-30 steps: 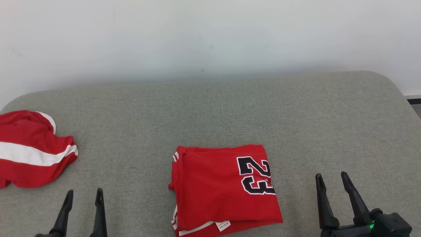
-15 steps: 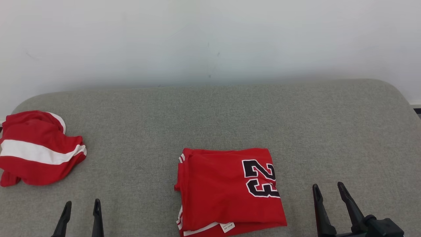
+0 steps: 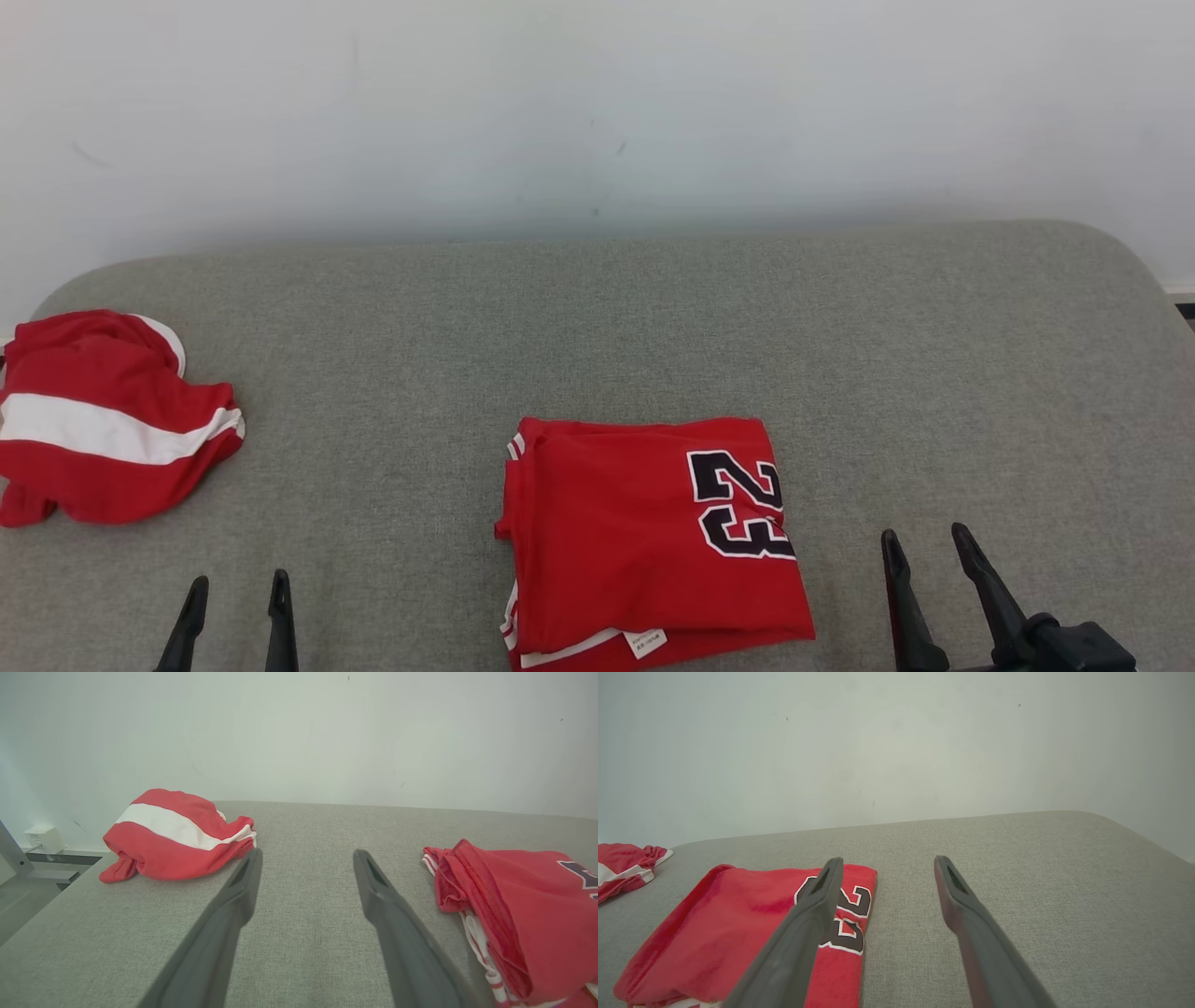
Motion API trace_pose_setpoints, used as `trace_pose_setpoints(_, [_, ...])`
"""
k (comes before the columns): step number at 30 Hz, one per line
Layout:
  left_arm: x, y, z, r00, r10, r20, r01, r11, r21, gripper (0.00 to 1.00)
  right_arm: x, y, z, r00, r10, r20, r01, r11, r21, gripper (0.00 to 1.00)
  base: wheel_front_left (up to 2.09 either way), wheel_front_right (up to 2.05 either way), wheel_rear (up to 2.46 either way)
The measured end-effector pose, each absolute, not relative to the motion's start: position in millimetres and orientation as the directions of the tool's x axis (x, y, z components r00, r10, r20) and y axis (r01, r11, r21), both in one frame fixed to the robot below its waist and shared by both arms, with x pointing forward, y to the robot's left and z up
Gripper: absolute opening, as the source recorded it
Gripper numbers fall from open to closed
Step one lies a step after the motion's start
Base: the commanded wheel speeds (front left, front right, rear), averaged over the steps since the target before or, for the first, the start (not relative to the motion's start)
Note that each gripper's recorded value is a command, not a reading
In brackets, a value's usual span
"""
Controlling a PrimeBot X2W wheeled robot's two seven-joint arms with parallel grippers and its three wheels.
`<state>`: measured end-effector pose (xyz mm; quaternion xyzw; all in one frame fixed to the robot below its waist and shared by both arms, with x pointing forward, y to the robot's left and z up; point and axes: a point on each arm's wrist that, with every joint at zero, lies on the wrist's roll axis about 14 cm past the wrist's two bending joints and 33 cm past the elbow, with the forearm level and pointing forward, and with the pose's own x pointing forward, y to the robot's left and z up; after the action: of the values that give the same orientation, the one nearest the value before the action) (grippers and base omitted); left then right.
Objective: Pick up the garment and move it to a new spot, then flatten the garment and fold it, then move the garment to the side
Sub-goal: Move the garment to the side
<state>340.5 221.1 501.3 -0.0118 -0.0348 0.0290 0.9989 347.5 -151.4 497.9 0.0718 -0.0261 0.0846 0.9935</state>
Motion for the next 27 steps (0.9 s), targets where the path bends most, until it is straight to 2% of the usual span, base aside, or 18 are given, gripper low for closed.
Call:
trace_pose_setpoints(16, [341.0, 220.0, 499.8, 0.996, 0.055, 0.064, -0.054, 0.998, -0.026, 1.00, 354.6, -141.0, 501.8, 0.978, 0.192, 0.076, -0.201, 0.970, 0.140, 1.00, 0.00, 0.00, 0.00])
trace_pose_setpoints(21, [341.8, 217.9, 497.8, 0.997, 0.050, 0.058, -0.049, 0.998, -0.028, 1.00, 372.6, -127.5, 511.1, 0.965, 0.243, 0.098, -0.253, 0.961, 0.113, 1.00, 0.00, 0.00, 0.00])
trace_pose_setpoints(27, [346.2, 217.2, 498.8, 0.997, 0.050, 0.061, -0.048, 0.998, -0.031, 1.00, 403.7, -114.2, 505.0, 0.956, 0.291, 0.028, -0.292, 0.953, 0.078, 1.00, 0.00, 0.00, 0.00])
